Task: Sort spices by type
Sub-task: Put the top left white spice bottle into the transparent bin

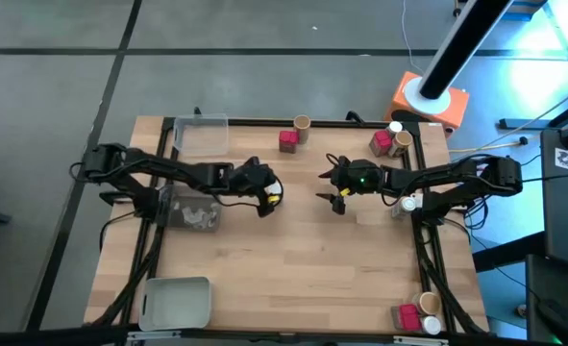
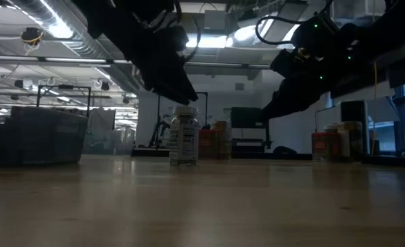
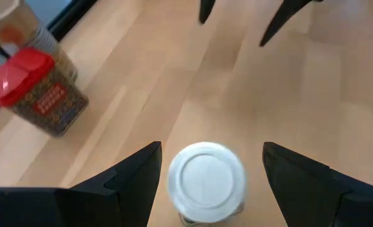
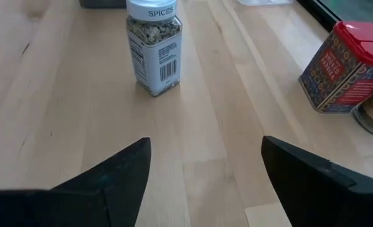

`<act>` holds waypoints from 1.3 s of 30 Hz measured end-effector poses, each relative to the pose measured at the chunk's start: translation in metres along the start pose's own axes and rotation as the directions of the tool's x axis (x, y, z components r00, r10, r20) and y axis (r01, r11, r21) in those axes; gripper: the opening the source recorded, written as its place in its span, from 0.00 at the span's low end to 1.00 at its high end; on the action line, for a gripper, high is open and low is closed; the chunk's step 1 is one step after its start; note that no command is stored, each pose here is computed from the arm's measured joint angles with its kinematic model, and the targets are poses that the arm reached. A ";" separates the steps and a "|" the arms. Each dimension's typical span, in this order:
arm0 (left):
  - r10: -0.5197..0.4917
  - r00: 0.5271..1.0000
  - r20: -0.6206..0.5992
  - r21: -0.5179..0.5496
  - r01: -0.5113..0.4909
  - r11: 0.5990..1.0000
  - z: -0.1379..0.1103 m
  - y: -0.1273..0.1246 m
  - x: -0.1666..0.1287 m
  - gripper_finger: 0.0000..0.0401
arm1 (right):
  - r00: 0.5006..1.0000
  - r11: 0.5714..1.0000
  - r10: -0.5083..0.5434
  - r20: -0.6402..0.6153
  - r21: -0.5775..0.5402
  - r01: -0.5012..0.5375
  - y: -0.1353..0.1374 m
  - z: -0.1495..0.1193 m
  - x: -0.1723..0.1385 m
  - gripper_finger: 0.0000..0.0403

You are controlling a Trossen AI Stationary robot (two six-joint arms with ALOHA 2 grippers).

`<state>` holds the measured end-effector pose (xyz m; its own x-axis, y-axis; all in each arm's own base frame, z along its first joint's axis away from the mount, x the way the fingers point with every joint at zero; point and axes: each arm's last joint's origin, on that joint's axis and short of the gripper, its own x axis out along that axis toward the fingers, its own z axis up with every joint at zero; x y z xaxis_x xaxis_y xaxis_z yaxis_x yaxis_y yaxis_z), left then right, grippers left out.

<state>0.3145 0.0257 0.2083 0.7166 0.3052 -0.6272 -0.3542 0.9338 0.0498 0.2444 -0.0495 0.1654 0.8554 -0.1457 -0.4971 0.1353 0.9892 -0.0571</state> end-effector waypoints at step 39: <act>0.361 0.929 0.077 -0.038 -0.359 0.933 0.014 0.030 -0.064 0.48 | 0.992 0.992 -0.124 -0.001 0.000 0.124 -0.003 0.001 0.000 0.75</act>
<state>0.2665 0.0367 0.2609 0.5844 0.6350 -0.5052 -0.6106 0.7542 0.2417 0.2440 -0.0529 0.1662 0.8315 -0.2674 -0.4870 0.2404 0.9634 -0.1185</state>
